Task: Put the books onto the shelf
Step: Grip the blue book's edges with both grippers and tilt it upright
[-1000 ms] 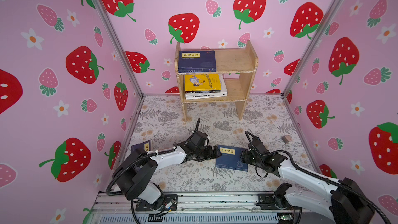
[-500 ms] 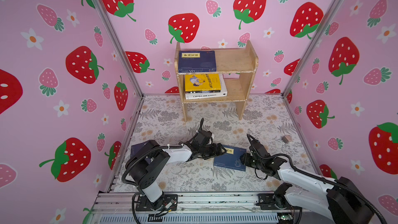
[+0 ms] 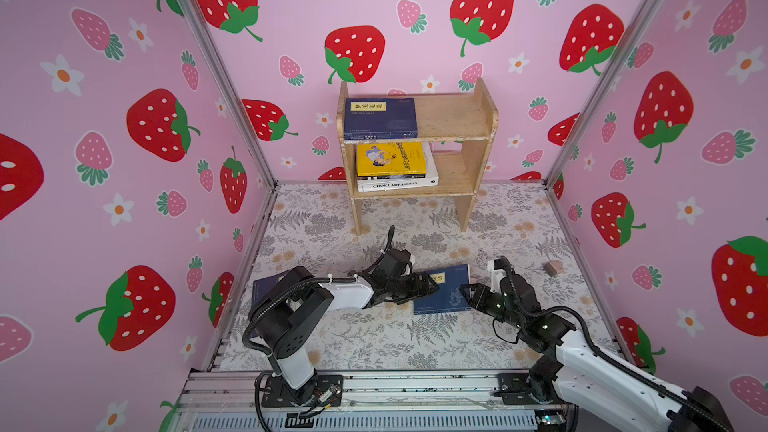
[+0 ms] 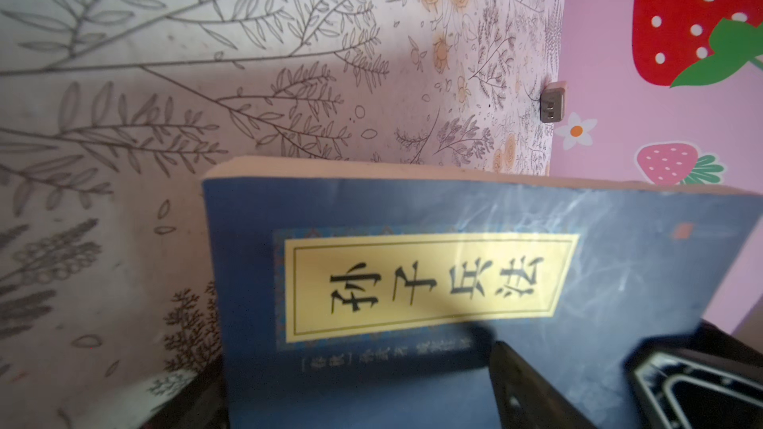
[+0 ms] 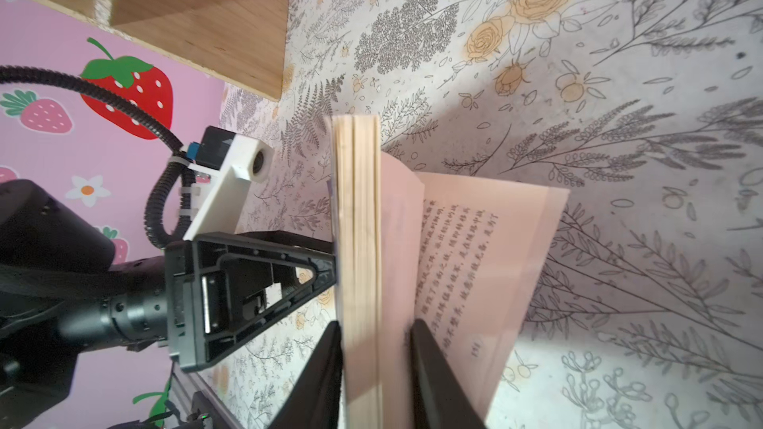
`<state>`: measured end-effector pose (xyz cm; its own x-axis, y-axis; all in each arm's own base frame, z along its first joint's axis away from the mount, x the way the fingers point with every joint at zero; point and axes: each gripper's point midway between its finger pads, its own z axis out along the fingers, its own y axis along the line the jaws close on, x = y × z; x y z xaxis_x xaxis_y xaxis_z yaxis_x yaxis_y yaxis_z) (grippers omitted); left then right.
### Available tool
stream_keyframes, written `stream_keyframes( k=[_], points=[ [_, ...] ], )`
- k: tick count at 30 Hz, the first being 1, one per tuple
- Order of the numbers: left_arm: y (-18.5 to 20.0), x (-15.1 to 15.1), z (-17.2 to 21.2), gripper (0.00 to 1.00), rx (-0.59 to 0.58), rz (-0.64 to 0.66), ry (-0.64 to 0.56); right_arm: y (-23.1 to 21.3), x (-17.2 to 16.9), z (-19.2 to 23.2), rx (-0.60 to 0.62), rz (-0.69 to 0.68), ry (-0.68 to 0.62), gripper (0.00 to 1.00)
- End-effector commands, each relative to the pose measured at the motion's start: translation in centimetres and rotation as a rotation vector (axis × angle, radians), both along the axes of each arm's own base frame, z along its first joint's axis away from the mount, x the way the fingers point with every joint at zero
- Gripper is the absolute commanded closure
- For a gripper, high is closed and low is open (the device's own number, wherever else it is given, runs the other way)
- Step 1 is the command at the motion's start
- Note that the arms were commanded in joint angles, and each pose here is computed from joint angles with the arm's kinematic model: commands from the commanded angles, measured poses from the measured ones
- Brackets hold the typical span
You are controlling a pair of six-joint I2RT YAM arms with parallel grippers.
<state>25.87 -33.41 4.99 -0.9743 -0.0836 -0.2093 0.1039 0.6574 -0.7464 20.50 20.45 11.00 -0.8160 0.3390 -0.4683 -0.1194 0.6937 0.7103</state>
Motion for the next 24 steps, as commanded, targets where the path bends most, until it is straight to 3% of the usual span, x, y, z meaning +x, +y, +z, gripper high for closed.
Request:
stream_keyframes(
  k=[1, 13, 18, 24],
  points=[
    [-0.6, -0.7, 0.0, 0.09, -0.003, -0.022, 0.03, 0.3, -0.3, 0.0, 0.032, -0.01, 0.035, 0.74],
    [1.7, -0.2, 1.2, 0.08, -0.013, 0.004, -0.003, -1.8, 1.2, 2.9, -0.036, -0.122, -0.028, 0.91],
    [2.6, -0.6, 5.0, 0.04, -0.126, -0.059, -0.079, -1.5, 2.1, 6.5, 0.006, -0.125, -0.089, 0.92],
    [3.6, -0.4, 12.2, 0.01, -0.313, -0.109, -0.228, -0.5, 2.8, 13.8, 0.104, -0.06, -0.215, 0.91]
  ],
)
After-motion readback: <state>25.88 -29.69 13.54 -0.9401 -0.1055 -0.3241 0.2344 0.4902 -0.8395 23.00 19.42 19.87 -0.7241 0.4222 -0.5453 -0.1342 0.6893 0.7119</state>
